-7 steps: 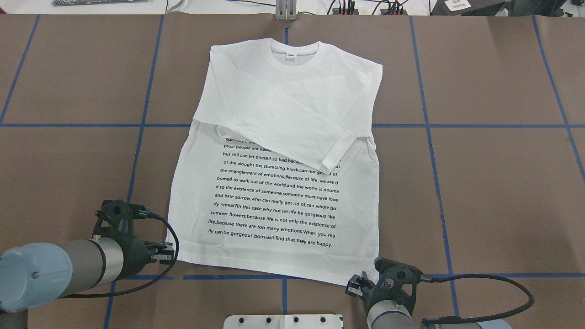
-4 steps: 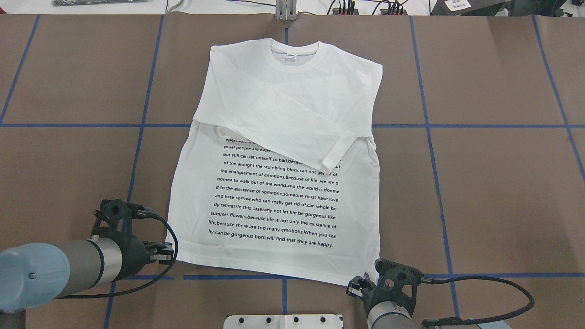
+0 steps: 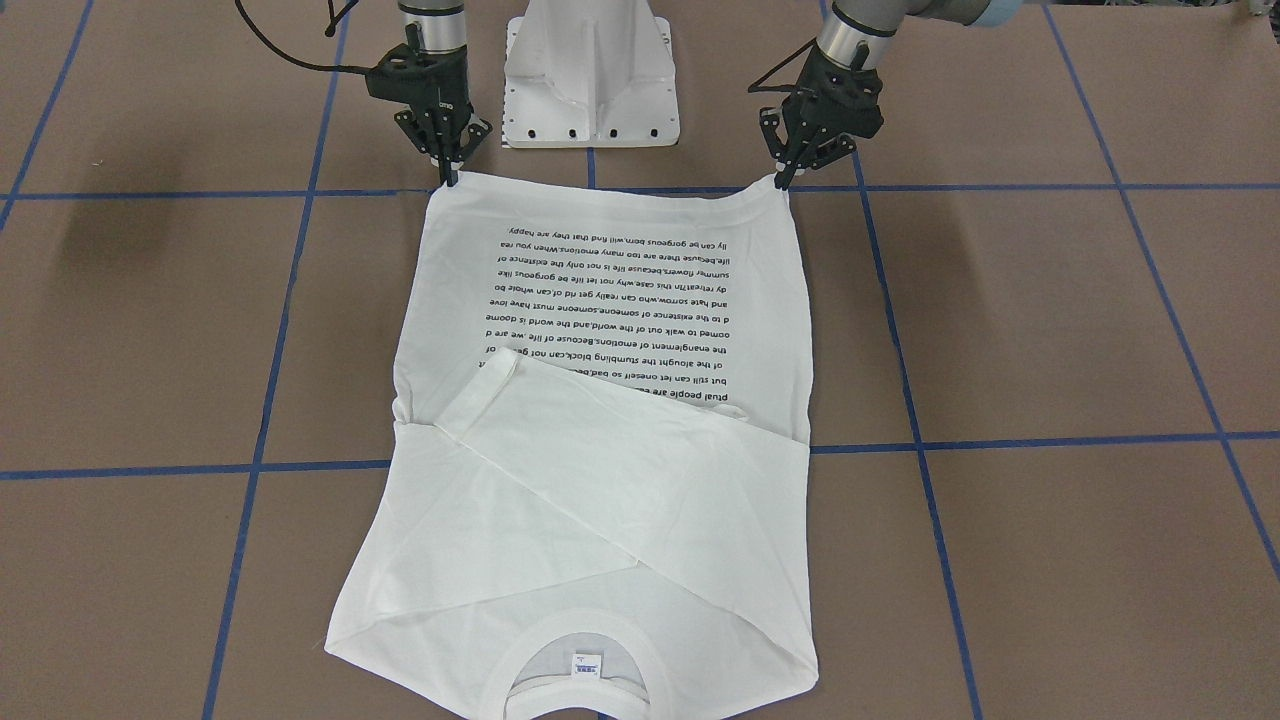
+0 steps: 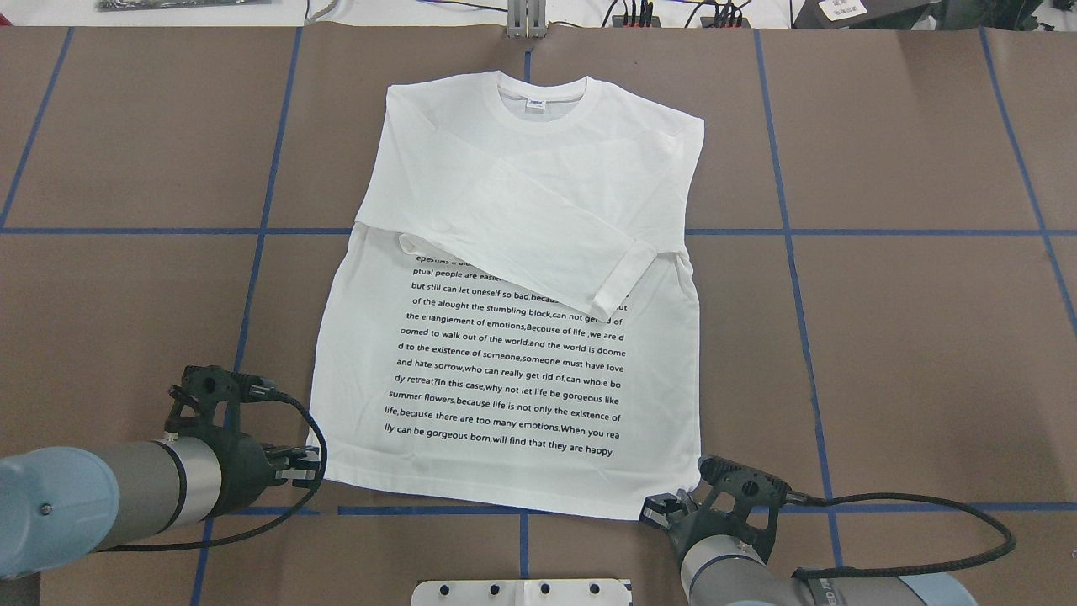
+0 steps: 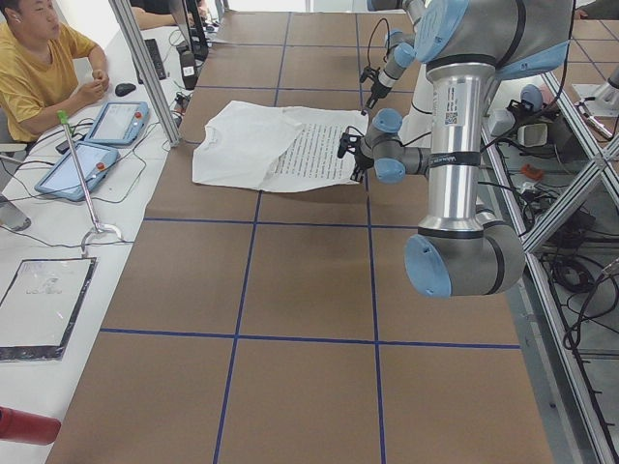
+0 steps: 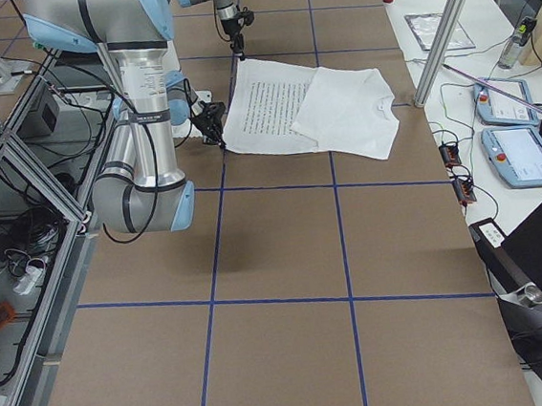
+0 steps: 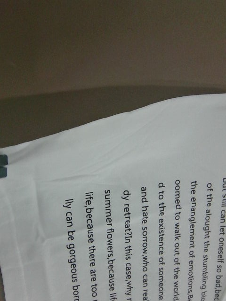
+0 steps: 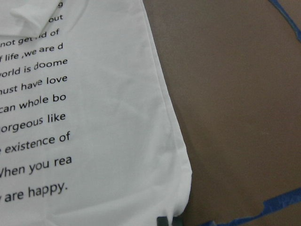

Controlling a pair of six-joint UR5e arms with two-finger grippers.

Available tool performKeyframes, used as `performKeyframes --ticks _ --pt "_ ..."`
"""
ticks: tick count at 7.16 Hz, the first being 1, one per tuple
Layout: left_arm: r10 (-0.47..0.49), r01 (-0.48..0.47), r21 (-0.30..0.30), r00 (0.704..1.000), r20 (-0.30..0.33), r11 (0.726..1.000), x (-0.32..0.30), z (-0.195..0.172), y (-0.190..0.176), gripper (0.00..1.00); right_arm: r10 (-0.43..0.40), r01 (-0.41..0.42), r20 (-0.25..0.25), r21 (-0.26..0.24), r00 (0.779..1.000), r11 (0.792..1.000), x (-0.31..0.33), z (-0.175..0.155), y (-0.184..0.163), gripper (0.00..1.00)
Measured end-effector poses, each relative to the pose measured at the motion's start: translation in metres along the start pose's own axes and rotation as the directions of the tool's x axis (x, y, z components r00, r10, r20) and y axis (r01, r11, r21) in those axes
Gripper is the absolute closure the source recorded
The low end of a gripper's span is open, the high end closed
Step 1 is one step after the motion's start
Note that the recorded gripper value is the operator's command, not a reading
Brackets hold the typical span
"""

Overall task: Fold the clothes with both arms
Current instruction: 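Position both grippers at the hem corners nearest the robot and grasp them, then lift the hem with both grippers and fold it toward the collar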

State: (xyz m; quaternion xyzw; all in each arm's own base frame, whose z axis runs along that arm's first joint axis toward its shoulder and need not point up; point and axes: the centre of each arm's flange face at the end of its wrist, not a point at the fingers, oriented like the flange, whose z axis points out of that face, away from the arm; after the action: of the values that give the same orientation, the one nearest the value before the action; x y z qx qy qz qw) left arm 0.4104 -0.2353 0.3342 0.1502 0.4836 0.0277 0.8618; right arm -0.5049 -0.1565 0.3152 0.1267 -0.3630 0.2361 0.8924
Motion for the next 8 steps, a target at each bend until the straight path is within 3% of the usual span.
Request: performKeyframes --ticks 2,3,5,7,8 --pt "-0.001 0.001 -0.013 0.999 -0.033 1.000 0.015 -0.030 -0.004 1.00 0.002 -0.003 -0.028 -0.029 1.000 1.000 0.002 -0.044 -0.036 1.00" --pt "-0.004 0.001 -0.044 0.998 -0.055 0.999 0.029 -0.064 -0.006 1.00 -0.009 0.007 -0.043 -0.056 0.999 0.998 0.008 -0.083 -0.051 1.00" --pt "-0.039 0.028 -0.118 0.995 -0.094 0.993 0.053 -0.165 -0.010 1.00 -0.022 0.015 -0.054 -0.127 0.998 0.992 0.028 -0.164 -0.084 1.00" --pt "-0.062 0.047 -0.137 0.992 -0.112 0.989 0.067 -0.213 -0.024 1.00 -0.038 0.034 -0.027 -0.142 0.999 0.989 0.018 -0.187 -0.111 1.00" --pt "-0.070 0.060 -0.098 0.992 -0.104 0.993 0.076 -0.215 -0.044 1.00 -0.059 0.058 -0.005 -0.112 0.998 0.992 0.001 -0.187 -0.131 1.00"
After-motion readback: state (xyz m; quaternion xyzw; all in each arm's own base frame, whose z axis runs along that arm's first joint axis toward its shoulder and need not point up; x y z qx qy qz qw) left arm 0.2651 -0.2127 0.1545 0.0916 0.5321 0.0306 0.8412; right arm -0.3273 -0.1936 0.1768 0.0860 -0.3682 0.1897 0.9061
